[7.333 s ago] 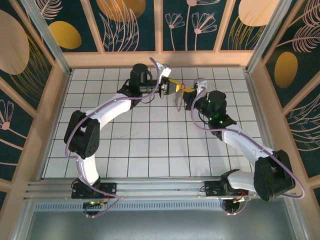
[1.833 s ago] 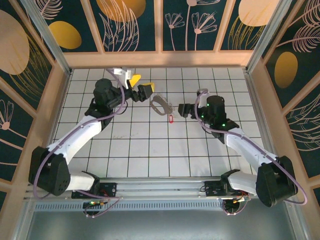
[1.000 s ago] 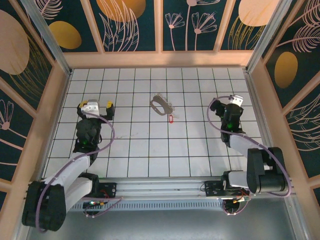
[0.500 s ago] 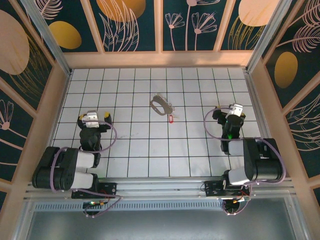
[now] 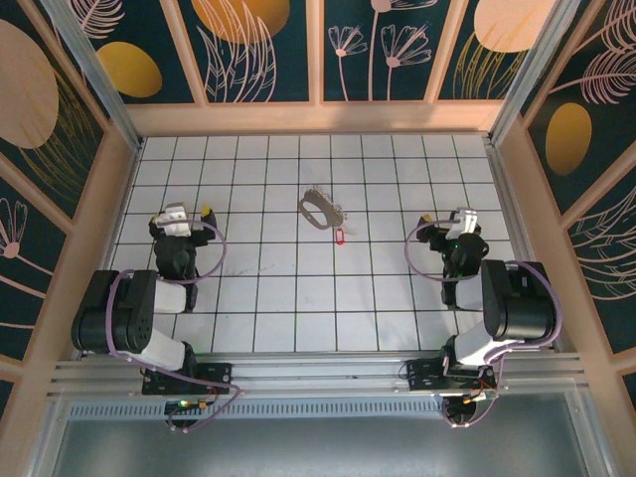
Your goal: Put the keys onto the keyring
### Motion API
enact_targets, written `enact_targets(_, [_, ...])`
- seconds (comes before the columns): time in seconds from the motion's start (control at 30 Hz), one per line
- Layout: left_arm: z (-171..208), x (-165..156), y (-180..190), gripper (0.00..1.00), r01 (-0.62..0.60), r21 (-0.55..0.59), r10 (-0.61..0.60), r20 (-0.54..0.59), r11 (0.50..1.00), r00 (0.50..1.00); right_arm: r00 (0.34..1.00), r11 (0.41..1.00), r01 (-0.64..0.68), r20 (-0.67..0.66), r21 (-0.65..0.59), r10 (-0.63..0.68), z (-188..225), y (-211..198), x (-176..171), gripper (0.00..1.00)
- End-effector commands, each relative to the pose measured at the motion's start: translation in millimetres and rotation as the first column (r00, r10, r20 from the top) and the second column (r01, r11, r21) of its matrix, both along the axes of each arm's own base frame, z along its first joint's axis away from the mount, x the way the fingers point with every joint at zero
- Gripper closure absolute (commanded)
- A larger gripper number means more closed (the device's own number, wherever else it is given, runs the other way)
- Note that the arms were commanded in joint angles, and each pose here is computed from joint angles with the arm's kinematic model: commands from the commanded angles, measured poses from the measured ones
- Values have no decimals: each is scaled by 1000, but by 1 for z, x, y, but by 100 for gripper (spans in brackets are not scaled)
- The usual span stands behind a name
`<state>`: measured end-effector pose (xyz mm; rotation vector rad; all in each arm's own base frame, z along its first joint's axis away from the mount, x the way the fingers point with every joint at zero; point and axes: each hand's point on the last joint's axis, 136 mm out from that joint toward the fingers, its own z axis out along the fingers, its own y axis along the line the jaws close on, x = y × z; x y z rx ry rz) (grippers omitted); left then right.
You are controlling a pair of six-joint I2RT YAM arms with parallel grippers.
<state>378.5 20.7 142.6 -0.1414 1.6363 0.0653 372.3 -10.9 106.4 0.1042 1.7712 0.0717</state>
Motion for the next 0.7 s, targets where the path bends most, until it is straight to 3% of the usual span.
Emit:
enact_targets(0.0, [-9,2,-2,1,17,-27,-18,-32,999,999,998,1000,-13,53,0,13,15,3,6,1])
enact_targets(0.67, [-8,2,-2,1,17,-27,-18,-31,999,999,999,1000,-17,52,5,16,15,3,7,1])
